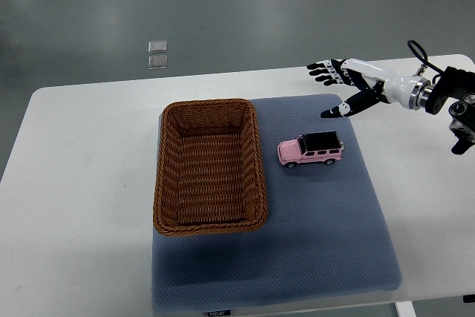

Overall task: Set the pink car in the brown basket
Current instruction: 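Reach the right hand over the pink toy car's black roof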

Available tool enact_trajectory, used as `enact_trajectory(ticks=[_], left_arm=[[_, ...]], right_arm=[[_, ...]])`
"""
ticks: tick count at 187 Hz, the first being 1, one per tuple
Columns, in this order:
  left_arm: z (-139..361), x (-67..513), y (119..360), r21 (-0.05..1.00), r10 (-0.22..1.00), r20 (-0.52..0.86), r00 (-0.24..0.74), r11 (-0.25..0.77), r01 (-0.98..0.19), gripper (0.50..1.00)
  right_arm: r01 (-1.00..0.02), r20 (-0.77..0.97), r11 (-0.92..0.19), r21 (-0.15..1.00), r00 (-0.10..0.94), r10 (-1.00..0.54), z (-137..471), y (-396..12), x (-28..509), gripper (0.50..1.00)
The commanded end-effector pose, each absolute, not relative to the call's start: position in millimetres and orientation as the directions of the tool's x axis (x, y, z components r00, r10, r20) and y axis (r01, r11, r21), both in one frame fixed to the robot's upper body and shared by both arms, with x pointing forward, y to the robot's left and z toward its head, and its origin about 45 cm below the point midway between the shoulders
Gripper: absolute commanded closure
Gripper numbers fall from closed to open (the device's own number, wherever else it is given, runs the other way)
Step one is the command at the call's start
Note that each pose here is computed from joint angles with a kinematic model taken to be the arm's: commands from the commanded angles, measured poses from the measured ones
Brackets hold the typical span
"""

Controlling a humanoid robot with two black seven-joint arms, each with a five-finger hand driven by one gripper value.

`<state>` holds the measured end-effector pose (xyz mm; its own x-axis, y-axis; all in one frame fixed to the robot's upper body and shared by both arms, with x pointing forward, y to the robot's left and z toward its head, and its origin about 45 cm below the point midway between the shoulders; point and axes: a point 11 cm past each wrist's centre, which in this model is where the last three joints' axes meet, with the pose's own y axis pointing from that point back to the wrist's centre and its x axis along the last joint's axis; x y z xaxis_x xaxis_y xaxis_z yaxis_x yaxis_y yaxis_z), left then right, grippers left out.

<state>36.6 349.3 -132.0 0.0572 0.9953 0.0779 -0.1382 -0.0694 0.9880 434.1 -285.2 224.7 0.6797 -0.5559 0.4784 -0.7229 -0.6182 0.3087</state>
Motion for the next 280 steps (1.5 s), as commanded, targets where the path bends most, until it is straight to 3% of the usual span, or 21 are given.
enact_trajectory(ticks=[1, 67, 192, 254, 280], left_arm=[[-132.2, 34.2, 349.7, 0.988, 0.995, 0.078, 0.055, -0.07, -0.135, 0.5], [-132.3, 34.2, 349.2, 0.989, 0.995, 0.077, 0.057, -0.068, -0.134, 0.5], [-132.4, 34.2, 348.3, 0.989, 0.995, 0.075, 0.058, -0.067, -0.134, 0.5], [-132.6, 34.3, 346.7, 0.989, 0.996, 0.071, 0.059, -0.062, -0.135, 0.5], [-132.7, 34.4, 346.2, 0.989, 0.996, 0.069, 0.059, -0.061, -0.135, 0.5]], right_arm=[[-0.683, 0.529, -0.64, 0.353, 0.709, -0.466, 227.1, -274.5, 432.9, 0.589], [-0.59, 0.623, -0.651, 0.478, 0.75, -0.223, 213.9, -256.4, 421.9, 0.587], [-0.557, 0.644, -0.599, 0.575, 0.76, -0.087, 190.0, -261.1, 413.0, 0.595], [-0.584, 0.664, -0.564, 0.584, 0.743, -0.082, 180.2, -265.9, 413.0, 0.638], [-0.583, 0.664, -0.565, 0.584, 0.743, -0.081, 180.8, -265.7, 413.3, 0.687]])
